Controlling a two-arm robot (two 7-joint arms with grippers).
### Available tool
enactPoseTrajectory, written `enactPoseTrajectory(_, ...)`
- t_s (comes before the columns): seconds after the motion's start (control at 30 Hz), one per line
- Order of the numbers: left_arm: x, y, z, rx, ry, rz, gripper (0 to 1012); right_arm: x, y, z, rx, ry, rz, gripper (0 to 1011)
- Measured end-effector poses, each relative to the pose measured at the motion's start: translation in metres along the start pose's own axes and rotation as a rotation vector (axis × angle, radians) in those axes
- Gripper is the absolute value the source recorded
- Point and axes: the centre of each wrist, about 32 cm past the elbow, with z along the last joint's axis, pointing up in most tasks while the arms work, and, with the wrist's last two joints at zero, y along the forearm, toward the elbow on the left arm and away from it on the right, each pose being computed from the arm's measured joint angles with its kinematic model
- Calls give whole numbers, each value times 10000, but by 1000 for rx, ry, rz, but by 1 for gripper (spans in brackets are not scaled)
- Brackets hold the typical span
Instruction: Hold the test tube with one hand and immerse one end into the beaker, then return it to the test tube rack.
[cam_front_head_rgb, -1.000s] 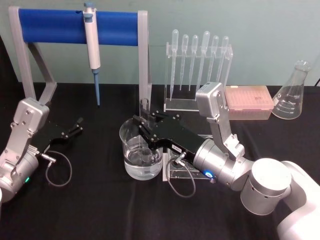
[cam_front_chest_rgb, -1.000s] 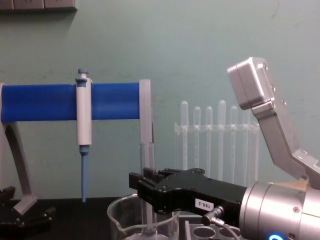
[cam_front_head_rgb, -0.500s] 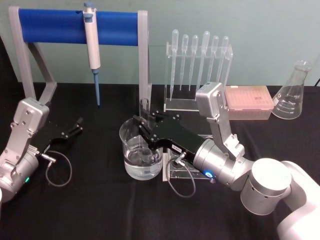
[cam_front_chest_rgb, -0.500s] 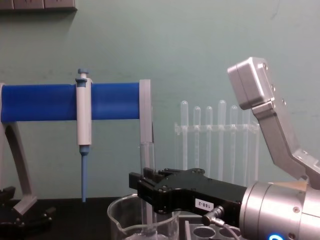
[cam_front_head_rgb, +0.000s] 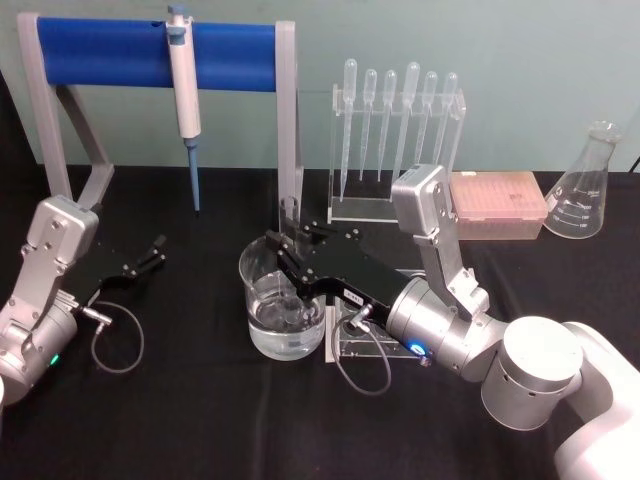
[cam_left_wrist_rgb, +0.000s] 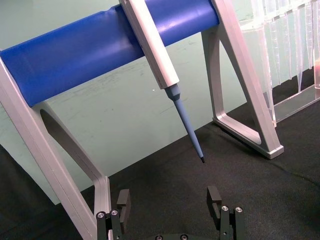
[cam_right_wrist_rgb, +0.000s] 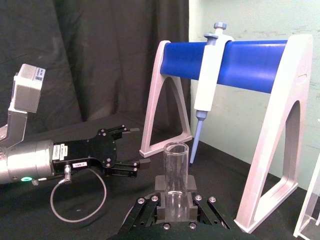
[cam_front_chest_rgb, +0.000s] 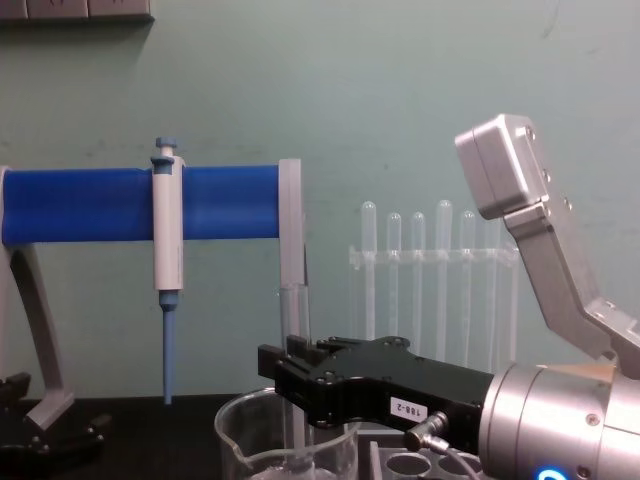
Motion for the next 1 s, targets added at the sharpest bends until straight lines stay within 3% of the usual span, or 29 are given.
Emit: enactPoseTrajectory(1.0,0,0,0,0,0,0,1000,0,0,0,0,0,0,226)
